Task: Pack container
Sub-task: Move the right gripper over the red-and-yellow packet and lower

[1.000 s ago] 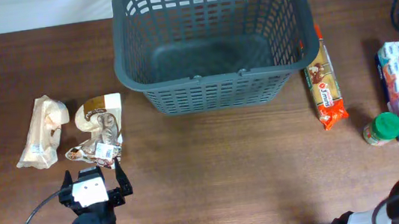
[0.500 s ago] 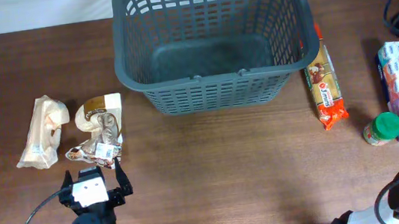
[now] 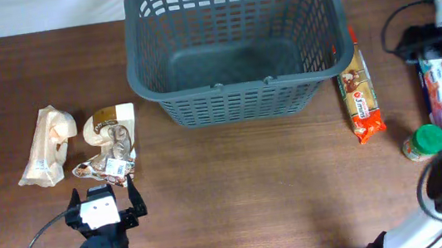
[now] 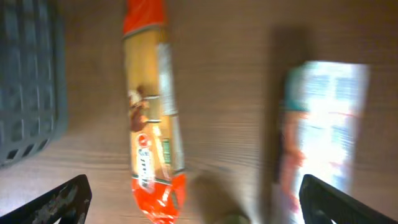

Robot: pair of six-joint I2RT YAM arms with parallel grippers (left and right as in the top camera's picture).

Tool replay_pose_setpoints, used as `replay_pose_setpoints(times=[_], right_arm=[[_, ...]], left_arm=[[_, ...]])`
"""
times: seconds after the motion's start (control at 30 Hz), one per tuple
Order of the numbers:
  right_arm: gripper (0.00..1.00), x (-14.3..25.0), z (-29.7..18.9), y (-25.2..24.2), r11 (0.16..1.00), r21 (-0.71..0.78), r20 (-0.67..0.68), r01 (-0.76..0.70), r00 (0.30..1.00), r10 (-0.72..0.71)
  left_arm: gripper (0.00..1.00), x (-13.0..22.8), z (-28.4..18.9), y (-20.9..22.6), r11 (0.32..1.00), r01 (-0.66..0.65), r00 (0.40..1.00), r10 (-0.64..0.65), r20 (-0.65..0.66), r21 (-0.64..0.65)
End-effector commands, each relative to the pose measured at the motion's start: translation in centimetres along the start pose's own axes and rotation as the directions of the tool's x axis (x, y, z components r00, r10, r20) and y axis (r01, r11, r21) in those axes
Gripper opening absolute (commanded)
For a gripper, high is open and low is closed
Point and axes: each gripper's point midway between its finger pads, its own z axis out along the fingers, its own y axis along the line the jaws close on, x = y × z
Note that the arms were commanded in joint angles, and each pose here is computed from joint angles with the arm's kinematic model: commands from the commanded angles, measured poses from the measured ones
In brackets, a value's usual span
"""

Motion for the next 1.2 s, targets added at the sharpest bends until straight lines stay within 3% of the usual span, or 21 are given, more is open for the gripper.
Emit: replay_pose_setpoints(times=[0.0,0.23,0.63,1.17], right_arm=[[0.99,-0.3,3.9,4.0,0.991,-0.092,-0.07,0.096,0.992,-0.102],[0.99,0.5,9.7,6.7,0.982,-0.142,-0.174,0.128,0.973,-0.152],[0.99,1.5,9.9,3.0,0.993,-0.113,-0.186,0.04,0.981,-0.061],[0.99,5.5,14.4,3.7,0.989,-0.15,-0.24,0.019,0.969,-0.055]], left_arm=[[0.99,0.1,0.0,-0.3,1.0,0.009,1.0,-0.009,0.002,0.013],[0.99,0.1,0.0,-0.3,1.0,0.009,1.0,-0.009,0.002,0.013],[0.99,0.1,0.0,-0.3,1.0,0.009,1.0,-0.009,0.002,0.013],[0.99,0.1,0.0,-0.3,1.0,0.009,1.0,-0.009,0.002,0.013]])
